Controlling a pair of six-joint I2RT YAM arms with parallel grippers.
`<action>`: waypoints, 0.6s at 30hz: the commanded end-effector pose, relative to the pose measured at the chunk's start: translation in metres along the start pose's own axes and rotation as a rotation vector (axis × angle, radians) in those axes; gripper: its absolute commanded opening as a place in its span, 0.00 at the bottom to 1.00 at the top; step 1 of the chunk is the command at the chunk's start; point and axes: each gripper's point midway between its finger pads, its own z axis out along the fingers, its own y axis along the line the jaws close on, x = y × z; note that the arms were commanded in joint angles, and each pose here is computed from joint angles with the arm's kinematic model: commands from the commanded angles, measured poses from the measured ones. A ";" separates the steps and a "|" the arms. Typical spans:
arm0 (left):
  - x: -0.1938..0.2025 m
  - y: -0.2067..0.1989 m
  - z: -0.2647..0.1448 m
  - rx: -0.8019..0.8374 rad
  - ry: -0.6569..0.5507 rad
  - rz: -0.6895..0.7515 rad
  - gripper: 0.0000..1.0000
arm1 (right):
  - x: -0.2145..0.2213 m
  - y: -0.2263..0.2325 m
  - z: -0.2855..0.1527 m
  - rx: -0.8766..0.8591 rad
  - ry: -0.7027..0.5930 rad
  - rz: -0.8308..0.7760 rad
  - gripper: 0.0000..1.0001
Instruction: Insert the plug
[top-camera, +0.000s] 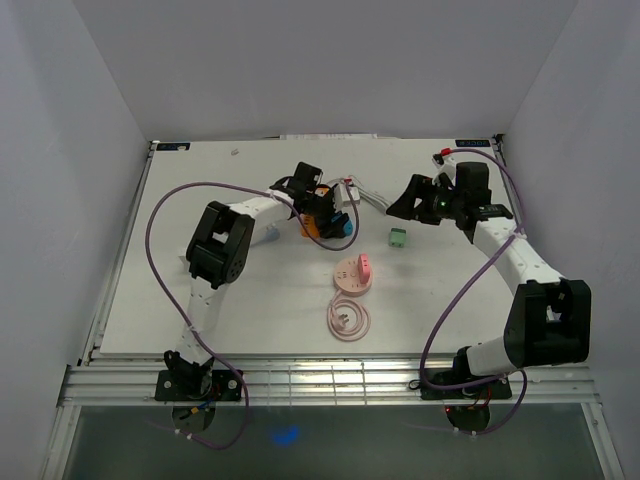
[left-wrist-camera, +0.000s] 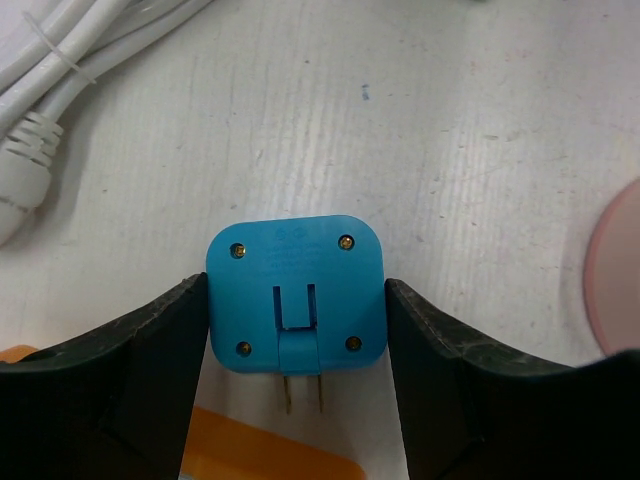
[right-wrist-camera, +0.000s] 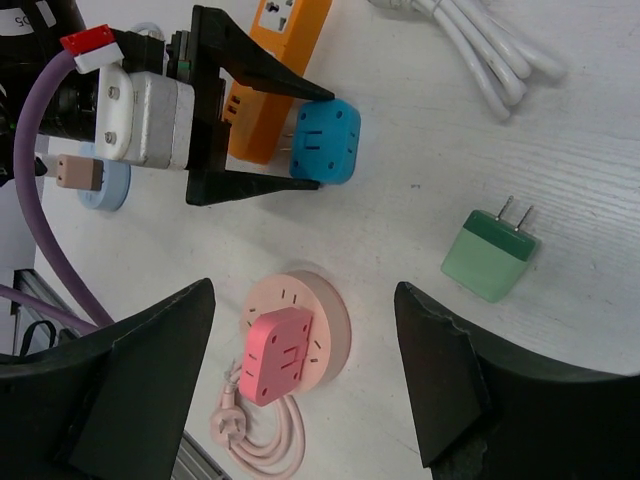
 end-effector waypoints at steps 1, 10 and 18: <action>-0.039 -0.018 -0.023 0.052 -0.078 0.047 0.51 | -0.003 0.003 0.006 -0.044 -0.001 -0.003 0.78; -0.067 -0.023 -0.037 0.013 -0.141 0.131 0.36 | 0.013 0.007 0.023 -0.127 0.094 0.043 0.78; -0.106 -0.023 -0.062 -0.079 -0.237 0.232 0.37 | 0.016 0.015 0.037 -0.227 0.158 0.093 0.80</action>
